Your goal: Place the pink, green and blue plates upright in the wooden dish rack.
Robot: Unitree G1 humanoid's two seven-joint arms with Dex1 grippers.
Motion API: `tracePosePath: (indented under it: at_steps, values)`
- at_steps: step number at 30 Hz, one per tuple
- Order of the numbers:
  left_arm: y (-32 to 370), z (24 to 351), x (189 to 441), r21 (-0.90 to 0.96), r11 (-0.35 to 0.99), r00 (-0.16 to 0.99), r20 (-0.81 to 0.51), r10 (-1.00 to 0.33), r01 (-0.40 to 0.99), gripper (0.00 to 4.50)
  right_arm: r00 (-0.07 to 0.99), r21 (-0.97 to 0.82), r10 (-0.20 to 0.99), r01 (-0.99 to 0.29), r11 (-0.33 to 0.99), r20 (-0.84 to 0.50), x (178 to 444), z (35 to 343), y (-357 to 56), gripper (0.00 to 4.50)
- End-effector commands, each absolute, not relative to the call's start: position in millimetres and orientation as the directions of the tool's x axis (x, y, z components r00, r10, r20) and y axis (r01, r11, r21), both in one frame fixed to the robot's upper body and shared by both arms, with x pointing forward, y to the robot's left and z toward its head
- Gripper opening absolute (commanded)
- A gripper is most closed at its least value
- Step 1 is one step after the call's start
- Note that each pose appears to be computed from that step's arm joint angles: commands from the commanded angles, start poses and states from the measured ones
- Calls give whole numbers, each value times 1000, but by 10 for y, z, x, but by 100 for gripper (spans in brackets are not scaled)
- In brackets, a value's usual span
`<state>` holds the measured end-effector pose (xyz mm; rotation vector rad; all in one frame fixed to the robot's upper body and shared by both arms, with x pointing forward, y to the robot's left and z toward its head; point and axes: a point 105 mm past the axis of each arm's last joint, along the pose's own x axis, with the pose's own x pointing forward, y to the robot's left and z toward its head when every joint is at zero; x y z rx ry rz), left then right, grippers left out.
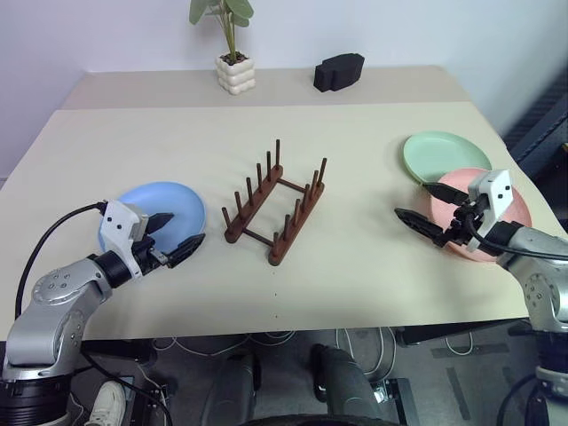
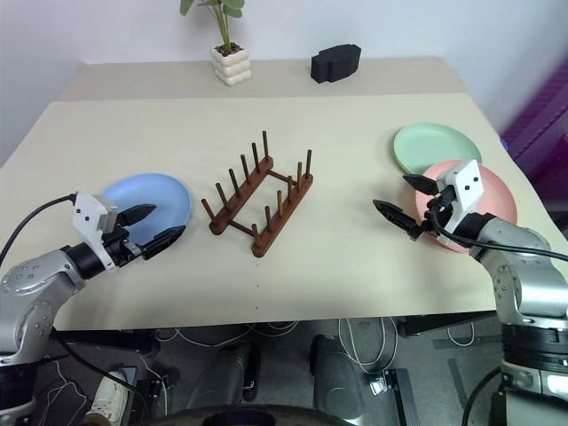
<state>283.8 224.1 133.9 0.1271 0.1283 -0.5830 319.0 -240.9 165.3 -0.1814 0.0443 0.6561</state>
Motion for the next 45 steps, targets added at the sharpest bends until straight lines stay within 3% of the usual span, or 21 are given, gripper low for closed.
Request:
tracePosePath:
  at_steps: [1,12,17,24,32,45]
  values:
    - [2265,1499,2817,136,831,842,-109,-528,539,446,783,-188,619,-618,763,-62,3222,1751,-2364,447]
    - [2273,1513,2836,146,834,847,-111,-520,532,446,789,-190,612,-609,770,-46,3270,1725,-2358,447]
    - [2231,1508,2706,131,810,820,-135,-557,572,446,780,-170,620,-624,763,-83,3200,1610,-2346,447]
    - [1813,1416,2369,26,630,618,-227,-752,776,446,776,-178,626,-629,757,-78,3127,1651,-2307,447]
    - [1175,1217,2447,56,487,480,-303,-823,871,446,777,-153,625,-628,763,-73,3001,1548,-2166,447]
    - [765,794,2665,-3,518,479,-376,-793,856,446,783,-91,615,-621,778,-89,2637,1450,-2044,447]
